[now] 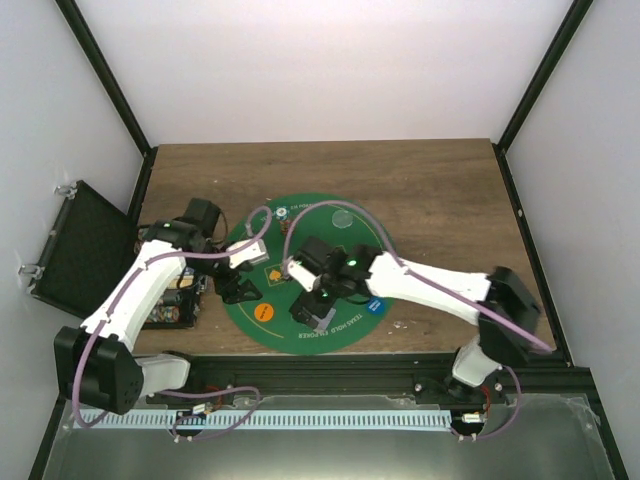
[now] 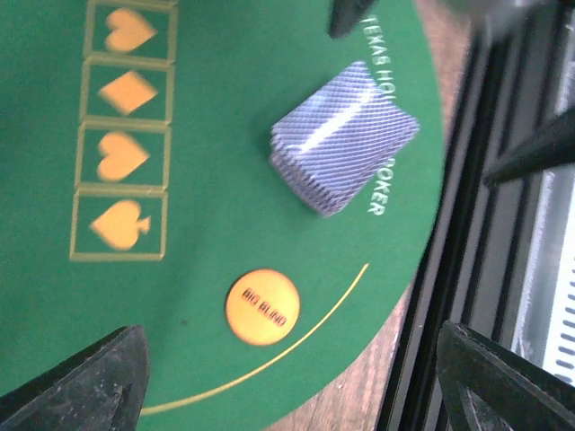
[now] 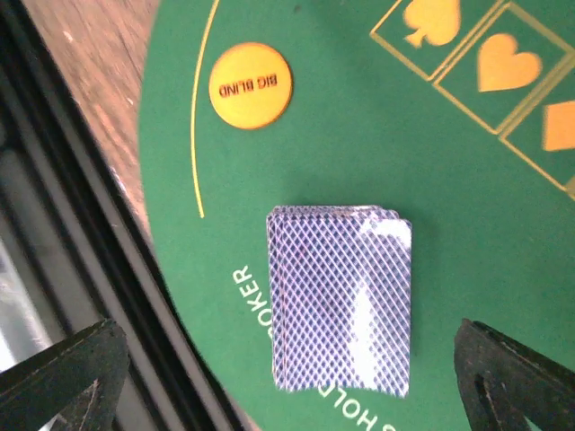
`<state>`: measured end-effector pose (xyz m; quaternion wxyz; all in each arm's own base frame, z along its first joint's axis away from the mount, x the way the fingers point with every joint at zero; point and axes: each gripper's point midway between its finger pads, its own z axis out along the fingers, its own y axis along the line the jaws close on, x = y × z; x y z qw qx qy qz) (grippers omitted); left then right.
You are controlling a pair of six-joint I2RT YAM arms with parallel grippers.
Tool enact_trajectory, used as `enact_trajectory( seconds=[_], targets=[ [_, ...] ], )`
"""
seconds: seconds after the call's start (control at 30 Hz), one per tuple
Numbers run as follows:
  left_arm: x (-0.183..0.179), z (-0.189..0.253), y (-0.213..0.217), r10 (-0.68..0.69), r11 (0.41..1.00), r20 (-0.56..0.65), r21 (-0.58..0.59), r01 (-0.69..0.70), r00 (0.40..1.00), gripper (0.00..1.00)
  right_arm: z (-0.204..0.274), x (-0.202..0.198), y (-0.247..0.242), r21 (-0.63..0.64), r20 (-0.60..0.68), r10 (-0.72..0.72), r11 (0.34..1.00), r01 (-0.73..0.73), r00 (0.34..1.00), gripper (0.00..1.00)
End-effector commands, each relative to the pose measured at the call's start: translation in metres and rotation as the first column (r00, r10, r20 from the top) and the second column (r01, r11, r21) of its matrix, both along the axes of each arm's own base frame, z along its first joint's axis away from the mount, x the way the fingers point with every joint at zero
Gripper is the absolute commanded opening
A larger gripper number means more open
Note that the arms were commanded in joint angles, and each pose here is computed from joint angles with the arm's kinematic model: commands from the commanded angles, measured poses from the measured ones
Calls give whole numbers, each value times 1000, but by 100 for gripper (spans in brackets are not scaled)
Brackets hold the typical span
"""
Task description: Distribute texas hold em gaming equipment
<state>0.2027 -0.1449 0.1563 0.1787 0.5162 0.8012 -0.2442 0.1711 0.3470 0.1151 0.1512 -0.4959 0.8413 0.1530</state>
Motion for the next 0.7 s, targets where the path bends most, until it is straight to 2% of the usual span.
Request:
enact_trajectory(
  seconds=[0.0,0.13,0.17,0.23,0.37,0.47,0.67],
  targets=[
    [-18,10,-28,-231,973,25,-17,232,973,89,34,18,-28,164,-98,-180,967,195,979,100],
    [-36,6,-55,-433,901,35,1,433,901,95,39,48,-77,247,-238,-397,858,451,886,100],
    [-40,1,-62,-485,875,43,15,485,874,99,39,52,-86,264,-258,-427,832,489,867,100],
    [-43,-11,-77,-569,822,56,64,565,821,99,38,57,-97,272,-294,-466,796,541,834,100],
    [-34,-49,-101,-672,734,82,201,649,736,100,34,61,-106,249,-295,-508,777,579,809,100],
    [-32,-63,-116,-737,670,115,248,699,666,100,27,59,-111,240,-295,-523,769,592,799,100],
    [-22,-80,-137,-767,634,122,297,714,630,100,6,50,-114,195,-335,-529,771,606,780,100]
  ],
)
